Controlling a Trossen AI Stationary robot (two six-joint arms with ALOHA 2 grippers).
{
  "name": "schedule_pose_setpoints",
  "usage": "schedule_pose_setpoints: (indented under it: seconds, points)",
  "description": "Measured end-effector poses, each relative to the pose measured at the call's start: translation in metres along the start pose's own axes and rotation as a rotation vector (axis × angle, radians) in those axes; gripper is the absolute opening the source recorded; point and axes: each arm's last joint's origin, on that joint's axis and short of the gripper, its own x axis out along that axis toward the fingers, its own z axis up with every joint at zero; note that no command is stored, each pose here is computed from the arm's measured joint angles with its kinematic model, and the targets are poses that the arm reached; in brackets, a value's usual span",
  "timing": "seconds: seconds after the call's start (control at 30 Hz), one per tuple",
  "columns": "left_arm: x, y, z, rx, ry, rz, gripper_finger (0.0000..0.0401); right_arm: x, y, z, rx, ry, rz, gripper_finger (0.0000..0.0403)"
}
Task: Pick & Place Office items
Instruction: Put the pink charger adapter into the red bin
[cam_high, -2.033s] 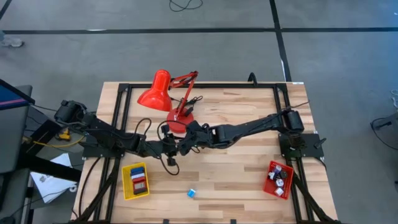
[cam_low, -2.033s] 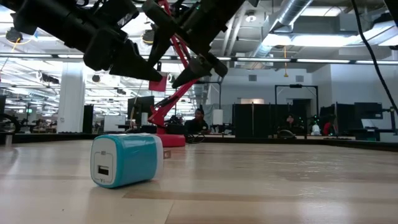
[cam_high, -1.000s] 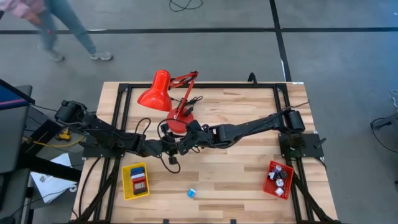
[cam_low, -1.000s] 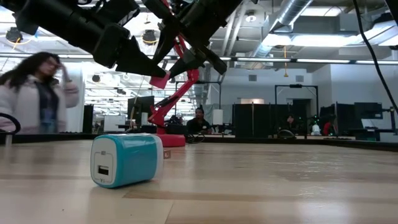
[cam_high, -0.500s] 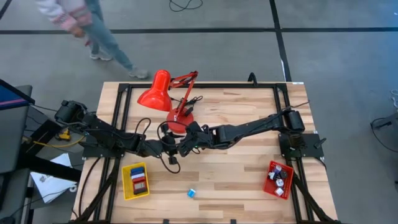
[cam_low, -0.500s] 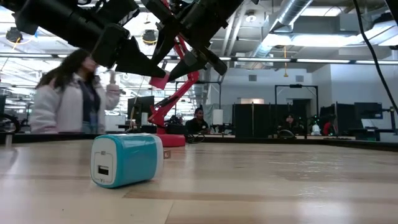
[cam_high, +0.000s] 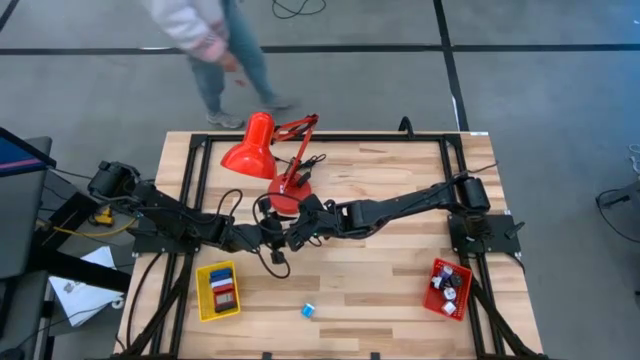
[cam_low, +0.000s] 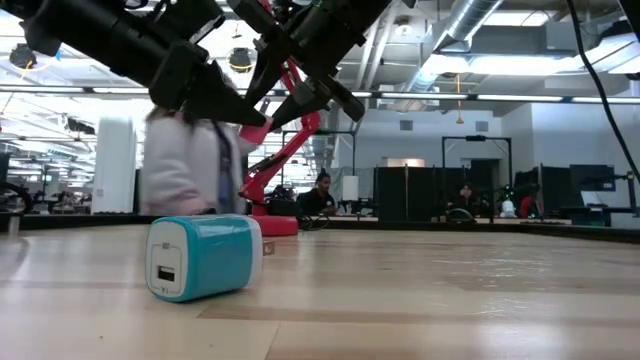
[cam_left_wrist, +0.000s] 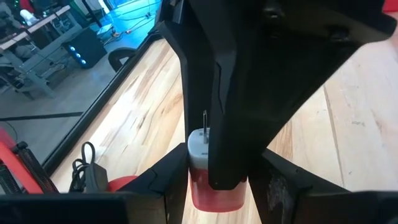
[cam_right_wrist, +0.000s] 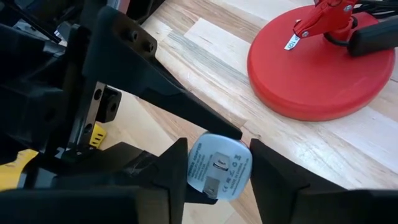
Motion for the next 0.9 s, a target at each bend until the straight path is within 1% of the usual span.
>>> schedule_pose_setpoints:
  seconds: [0.2,0.3,0.43,0.53,0.67,0.77,0.9]
  points:
    - [0.000,0.000,0.000,0.003,0.000,-0.004,0.0143,0.000,0.000,0.000,0.001,0.008,0.007,0.0136]
    - [0.000,0.000,0.000,0.004,0.000,-0.008,0.0150,0.000,0.000,0.000,-0.001,0.010,0.008,0.0141]
    - [0.000,0.000,0.001,0.004,-0.003,-0.012,0.0166,0.002,-0.002,-0.002,-0.014,0.023,-0.004,0.0132]
    - [-0.001,0.000,0.002,0.004,-0.003,-0.010,0.0191,0.003,-0.003,-0.003,-0.033,0.029,-0.014,0.0128]
    - [-0.003,0.001,0.001,0.025,0.010,-0.010,0.0243,0.002,-0.005,-0.005,-0.054,0.057,-0.030,0.0131]
    - [-0.008,0.004,0.002,0.041,0.023,-0.016,0.0277,-0.004,-0.009,-0.008,-0.083,0.122,-0.053,0.0130]
    - [-0.020,0.009,0.006,0.000,0.031,-0.032,0.0305,-0.016,-0.012,-0.016,-0.127,0.252,-0.068,0.0128]
